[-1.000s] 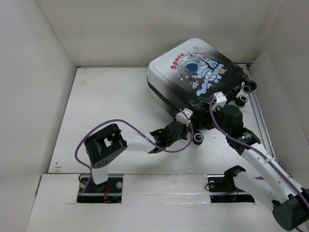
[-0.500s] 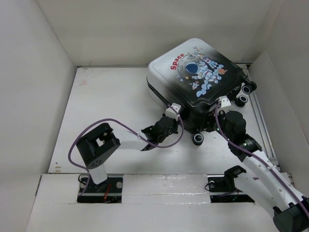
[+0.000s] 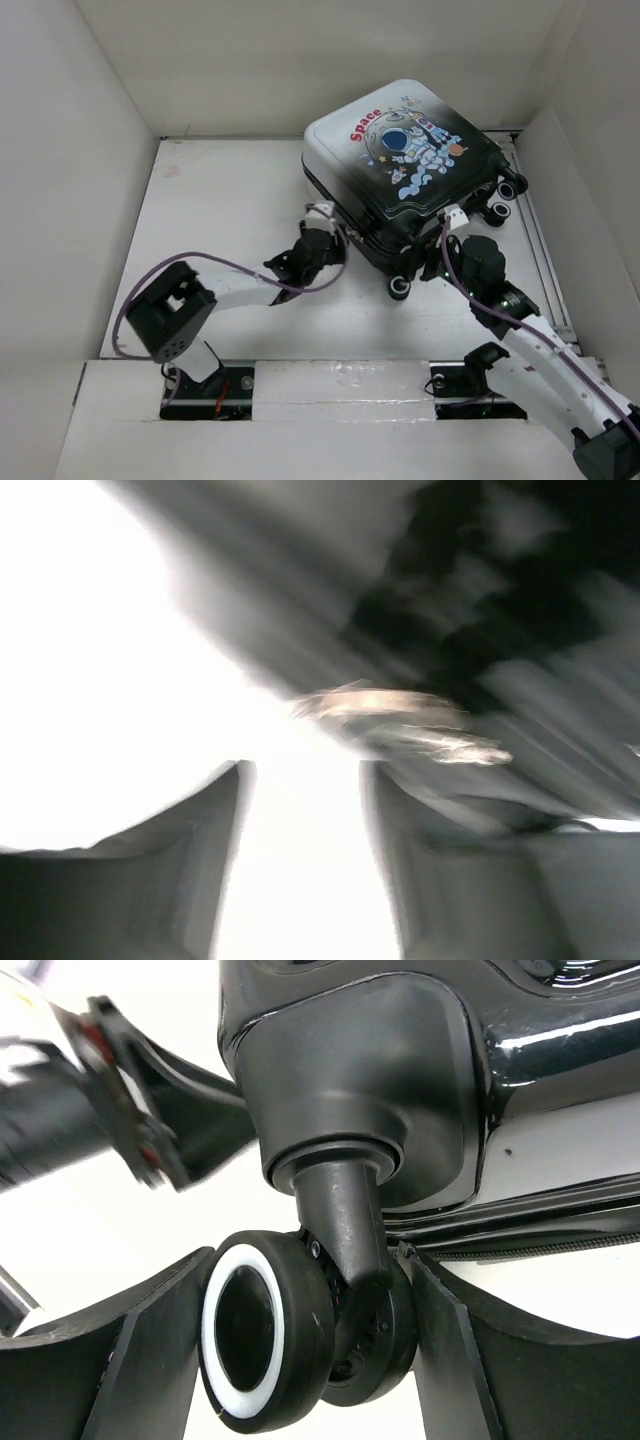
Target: Pack the luggage
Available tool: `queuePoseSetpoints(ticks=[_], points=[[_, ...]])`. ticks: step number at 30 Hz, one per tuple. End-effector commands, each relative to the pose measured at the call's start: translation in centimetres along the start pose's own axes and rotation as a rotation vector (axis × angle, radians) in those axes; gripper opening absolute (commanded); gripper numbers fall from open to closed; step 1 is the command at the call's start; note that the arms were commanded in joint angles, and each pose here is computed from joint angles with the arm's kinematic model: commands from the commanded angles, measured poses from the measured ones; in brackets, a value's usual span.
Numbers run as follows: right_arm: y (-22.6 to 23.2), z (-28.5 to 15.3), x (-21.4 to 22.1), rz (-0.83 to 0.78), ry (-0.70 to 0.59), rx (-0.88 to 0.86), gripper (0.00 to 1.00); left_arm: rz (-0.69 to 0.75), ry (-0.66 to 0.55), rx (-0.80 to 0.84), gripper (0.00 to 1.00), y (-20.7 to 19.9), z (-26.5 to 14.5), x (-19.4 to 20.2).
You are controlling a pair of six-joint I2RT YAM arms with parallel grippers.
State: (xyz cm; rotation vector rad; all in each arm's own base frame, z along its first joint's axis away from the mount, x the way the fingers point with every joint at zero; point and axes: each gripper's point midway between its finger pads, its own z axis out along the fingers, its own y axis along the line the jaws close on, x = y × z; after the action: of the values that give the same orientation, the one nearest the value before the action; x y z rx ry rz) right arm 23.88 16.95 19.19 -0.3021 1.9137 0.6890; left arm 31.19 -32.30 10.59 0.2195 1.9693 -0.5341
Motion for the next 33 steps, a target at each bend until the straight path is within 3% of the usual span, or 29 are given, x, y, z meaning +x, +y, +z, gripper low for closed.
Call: queuePoseSetpoints(ticks=[1,2,7,8,9,13,19,22,24,28,33], points=[[2.1,0.1,1.0,0.002,0.038,-0.068,0.00,-0.118,-0.163,-0.223,0.58,6.1,-3.3,-5.1],[2.8,0.2,0.8,0.005,0.040,-0.081,0.00,-0.135,-0.187,-0.210,0.81,5.7,-4.2,-5.7],[7.3,1.8,1.3,0.007,0.067,-0.190,0.00,-0.271,-0.336,-0.176,0.85,5.5,-11.3,-9.5],[9.4,1.9,0.6,-0.012,0.045,-0.240,0.00,-0.294,-0.360,-0.175,0.87,5.8,-12.3,-10.2],[10.5,2.2,0.7,-0.006,0.050,-0.262,0.00,-0.311,-0.385,-0.160,1.00,5.9,-13.2,-10.8],[15.1,4.3,2.6,-0.047,0.137,-0.317,0.00,-0.367,-0.433,-0.127,1.00,6.7,-16.6,-12.0],[22.5,4.5,2.3,-0.076,0.141,-0.458,0.00,-0.470,-0.484,-0.154,1.00,8.7,-20.6,-13.2],[23.6,4.2,2.2,-0.084,0.135,-0.465,0.40,-0.520,-0.520,-0.135,1.00,9.1,-22.0,-13.9],[23.5,3.4,0.6,-0.088,0.106,-0.458,1.00,-0.531,-0.531,-0.110,1.00,8.9,-22.5,-14.2],[21.4,0.8,-2.3,-0.124,0.072,-0.379,1.00,-0.516,-0.529,-0.047,1.00,7.9,-22.9,-14.7],[18.3,-4.4,-8.8,-0.103,-0.083,-0.276,1.00,-0.492,-0.526,0.031,1.00,6.4,-23.0,-15.2]])
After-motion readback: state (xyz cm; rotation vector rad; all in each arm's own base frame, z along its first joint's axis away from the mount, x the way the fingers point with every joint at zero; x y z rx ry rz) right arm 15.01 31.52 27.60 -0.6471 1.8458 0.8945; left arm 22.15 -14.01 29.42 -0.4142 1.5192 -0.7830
